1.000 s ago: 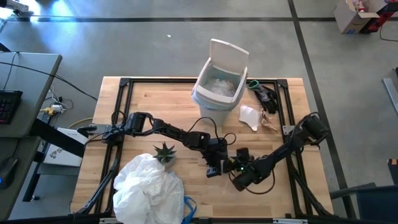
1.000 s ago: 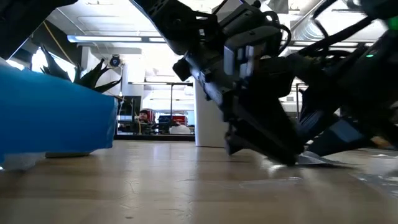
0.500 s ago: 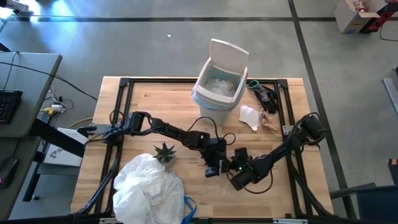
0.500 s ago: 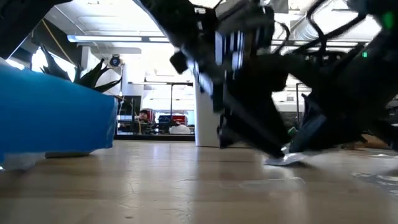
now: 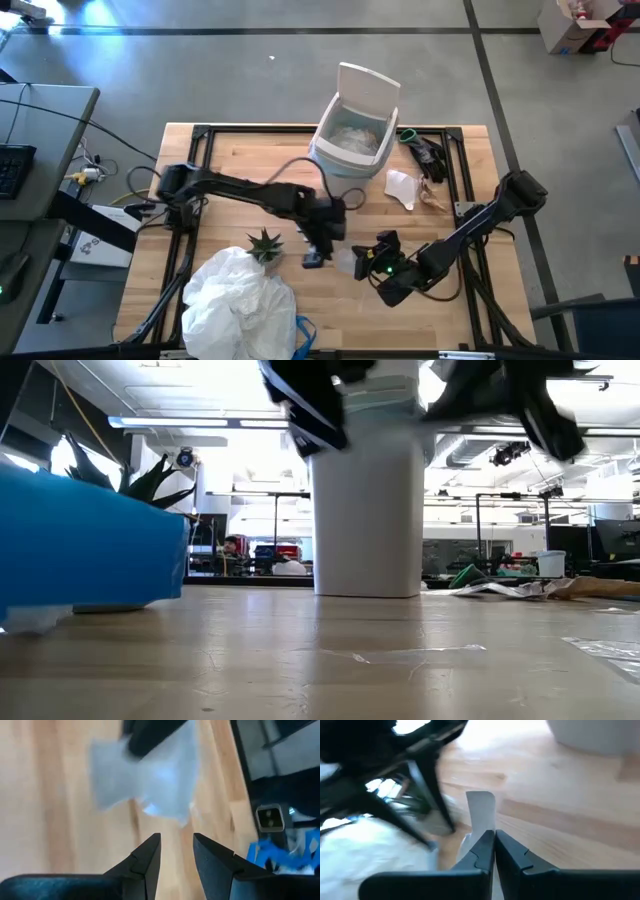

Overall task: Place trash/remove bag and relplace
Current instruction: Put the white paper into the trash bin

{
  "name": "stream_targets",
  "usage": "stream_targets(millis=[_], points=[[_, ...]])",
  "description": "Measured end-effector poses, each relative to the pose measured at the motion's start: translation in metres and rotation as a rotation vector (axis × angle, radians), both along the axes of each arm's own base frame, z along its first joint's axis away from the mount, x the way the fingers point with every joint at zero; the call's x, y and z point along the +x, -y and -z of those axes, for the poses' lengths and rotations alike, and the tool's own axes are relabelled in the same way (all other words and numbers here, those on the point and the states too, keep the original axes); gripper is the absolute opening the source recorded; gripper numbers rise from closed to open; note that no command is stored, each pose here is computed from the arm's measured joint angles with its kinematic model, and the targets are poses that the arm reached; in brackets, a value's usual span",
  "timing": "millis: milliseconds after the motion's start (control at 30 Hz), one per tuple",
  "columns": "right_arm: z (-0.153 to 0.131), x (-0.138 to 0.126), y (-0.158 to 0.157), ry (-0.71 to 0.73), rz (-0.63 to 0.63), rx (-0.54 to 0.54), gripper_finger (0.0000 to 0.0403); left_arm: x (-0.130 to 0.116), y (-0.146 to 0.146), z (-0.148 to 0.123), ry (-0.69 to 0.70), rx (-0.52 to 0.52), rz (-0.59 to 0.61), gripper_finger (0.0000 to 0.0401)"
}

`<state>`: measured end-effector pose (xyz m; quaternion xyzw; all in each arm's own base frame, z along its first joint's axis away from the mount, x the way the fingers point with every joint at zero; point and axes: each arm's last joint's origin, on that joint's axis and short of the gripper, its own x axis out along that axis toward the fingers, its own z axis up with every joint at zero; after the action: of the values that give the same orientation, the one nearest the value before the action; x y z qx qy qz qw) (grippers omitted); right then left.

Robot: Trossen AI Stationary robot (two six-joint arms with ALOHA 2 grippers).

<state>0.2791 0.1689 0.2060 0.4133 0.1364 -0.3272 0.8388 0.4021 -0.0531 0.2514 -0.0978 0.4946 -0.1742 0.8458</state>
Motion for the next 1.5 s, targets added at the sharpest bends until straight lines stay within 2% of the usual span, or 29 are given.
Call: stream_targets(millis=[233,433,600,767,867,967,1133,1300,1500], points=[[-0.080,0.004,0.009,0.058,-0.057,-0.138,0.0000,-0.048,-0.011,-0.066,0.077,0.140,-0.071,0.0099],[-0.155,0.013,0.035,0.095,-0.046,-0.313,0.0000,-0.084,-0.018,-0.107,0.171,0.227,-0.150,0.0099],[-0.212,0.021,0.067,0.094,-0.023,-0.451,0.0000,-0.100,-0.021,-0.125,0.228,0.242,-0.188,0.0099],[-0.250,0.020,0.110,0.028,0.050,-0.563,0.0000,-0.105,-0.022,-0.129,0.238,0.241,-0.208,0.0099],[-0.257,0.018,0.141,-0.053,0.072,-0.569,0.0000,-0.106,-0.023,-0.129,0.229,0.244,-0.210,0.0099],[-0.252,0.016,0.172,-0.129,0.092,-0.522,0.0000,-0.109,-0.027,-0.132,0.237,0.246,-0.225,0.0099],[-0.231,0.015,0.216,-0.254,0.066,-0.348,0.0000,-0.111,-0.032,-0.133,0.238,0.254,-0.238,0.0099],[-0.207,0.023,0.241,-0.430,0.079,-0.314,0.0000,-0.109,-0.034,-0.133,0.243,0.260,-0.237,0.0099],[-0.196,0.036,0.258,-0.463,0.060,-0.322,0.0008,-0.108,-0.038,-0.132,0.249,0.267,-0.233,0.0099]])
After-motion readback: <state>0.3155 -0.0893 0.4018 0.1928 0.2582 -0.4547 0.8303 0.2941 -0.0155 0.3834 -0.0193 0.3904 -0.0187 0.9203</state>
